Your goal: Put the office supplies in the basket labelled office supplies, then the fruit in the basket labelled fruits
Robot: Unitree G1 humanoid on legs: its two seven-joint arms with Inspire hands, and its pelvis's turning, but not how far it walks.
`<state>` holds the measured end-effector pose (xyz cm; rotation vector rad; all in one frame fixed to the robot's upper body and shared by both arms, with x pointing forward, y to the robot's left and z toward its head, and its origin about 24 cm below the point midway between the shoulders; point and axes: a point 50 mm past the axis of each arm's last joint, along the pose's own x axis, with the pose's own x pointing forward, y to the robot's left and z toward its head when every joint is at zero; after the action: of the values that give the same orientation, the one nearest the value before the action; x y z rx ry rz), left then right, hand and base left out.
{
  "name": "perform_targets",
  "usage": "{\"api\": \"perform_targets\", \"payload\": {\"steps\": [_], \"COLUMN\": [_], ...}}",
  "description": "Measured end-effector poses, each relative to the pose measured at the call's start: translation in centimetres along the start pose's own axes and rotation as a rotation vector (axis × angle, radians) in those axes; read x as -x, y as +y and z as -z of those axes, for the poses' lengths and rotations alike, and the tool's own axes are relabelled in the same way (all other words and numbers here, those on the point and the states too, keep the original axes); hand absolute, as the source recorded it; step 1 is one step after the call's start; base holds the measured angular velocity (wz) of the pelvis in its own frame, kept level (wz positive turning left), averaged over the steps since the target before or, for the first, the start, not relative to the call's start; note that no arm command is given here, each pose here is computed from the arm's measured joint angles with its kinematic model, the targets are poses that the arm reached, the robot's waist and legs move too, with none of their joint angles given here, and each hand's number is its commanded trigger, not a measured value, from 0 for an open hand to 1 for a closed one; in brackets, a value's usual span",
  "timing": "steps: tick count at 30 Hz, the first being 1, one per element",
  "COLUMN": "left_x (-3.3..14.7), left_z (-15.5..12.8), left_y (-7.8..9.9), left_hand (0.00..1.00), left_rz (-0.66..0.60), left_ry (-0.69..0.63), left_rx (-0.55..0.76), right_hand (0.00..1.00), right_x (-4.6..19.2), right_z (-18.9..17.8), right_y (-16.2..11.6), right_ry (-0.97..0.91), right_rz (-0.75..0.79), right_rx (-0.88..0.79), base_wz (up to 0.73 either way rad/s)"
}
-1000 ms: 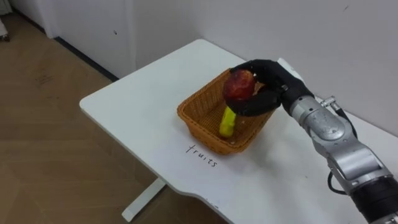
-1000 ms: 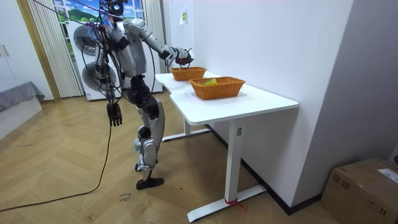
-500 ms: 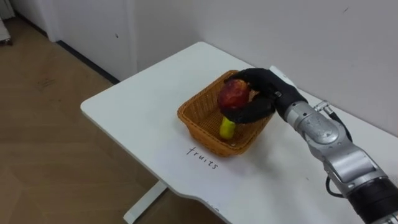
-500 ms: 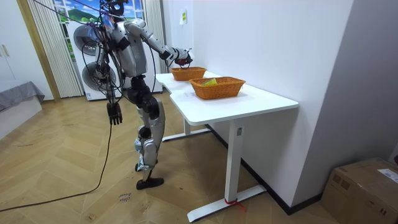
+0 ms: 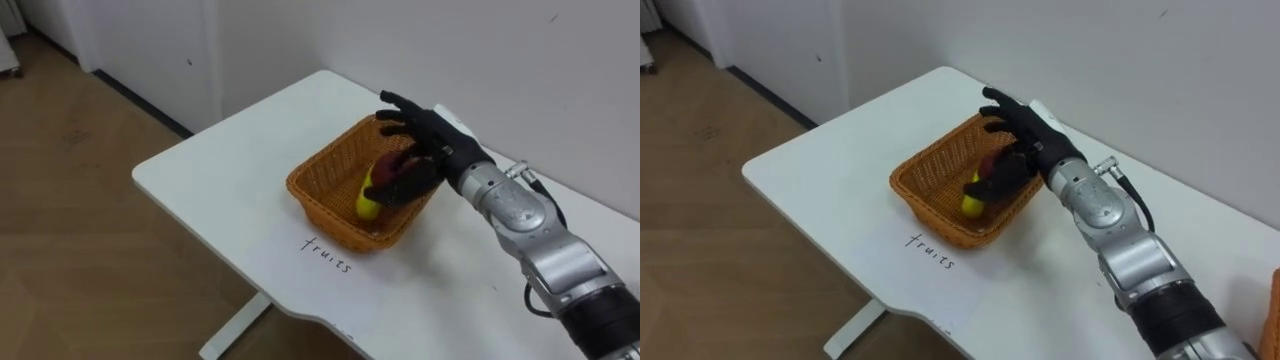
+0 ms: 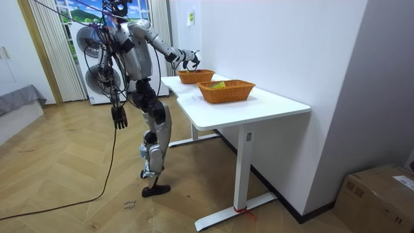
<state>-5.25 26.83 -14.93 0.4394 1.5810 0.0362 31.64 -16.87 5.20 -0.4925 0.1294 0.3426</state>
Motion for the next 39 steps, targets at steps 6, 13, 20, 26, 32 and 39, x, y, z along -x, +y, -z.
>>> {"api": "perform_targets", "payload": {"steps": [6,13,20,26,32,39], "left_x": [0.0,0.0,-0.1,-0.3,-0.4,-0.3], "left_z": [-0.3,-0.5,-2.4,-4.2,-5.2,-5.7], "left_y": [0.1,0.0,0.5,1.1,1.6,2.2], "left_hand": [0.0,0.0,0.0,0.0,0.0,0.0], "left_rz": [-0.001,0.011,0.008,-0.003,-0.014,-0.035], "left_ry": [-0.009,-0.01,-0.063,-0.101,-0.128,-0.154], "left_rx": [0.001,0.001,0.002,0.0,0.0,-0.014], "right_hand": [0.0,0.0,0.0,0.0,0.0,0.0], "right_x": [0.1,0.1,0.2,0.4,1.1,2.2], "right_z": [-0.2,-0.1,-0.3,-1.5,-3.4,-5.0], "right_y": [0.1,0.0,-0.7,-2.8,-5.1,-7.7], "right_ry": [-0.009,-0.005,-0.007,-0.046,-0.126,-0.191], "right_rz": [0.0,0.009,0.039,0.109,0.238,0.387], "right_rx": [0.0,0.04,0.085,0.108,0.114,0.127], "base_wz": [0.0,-0.03,-0.03,-0.13,-0.21,-0.21]}}
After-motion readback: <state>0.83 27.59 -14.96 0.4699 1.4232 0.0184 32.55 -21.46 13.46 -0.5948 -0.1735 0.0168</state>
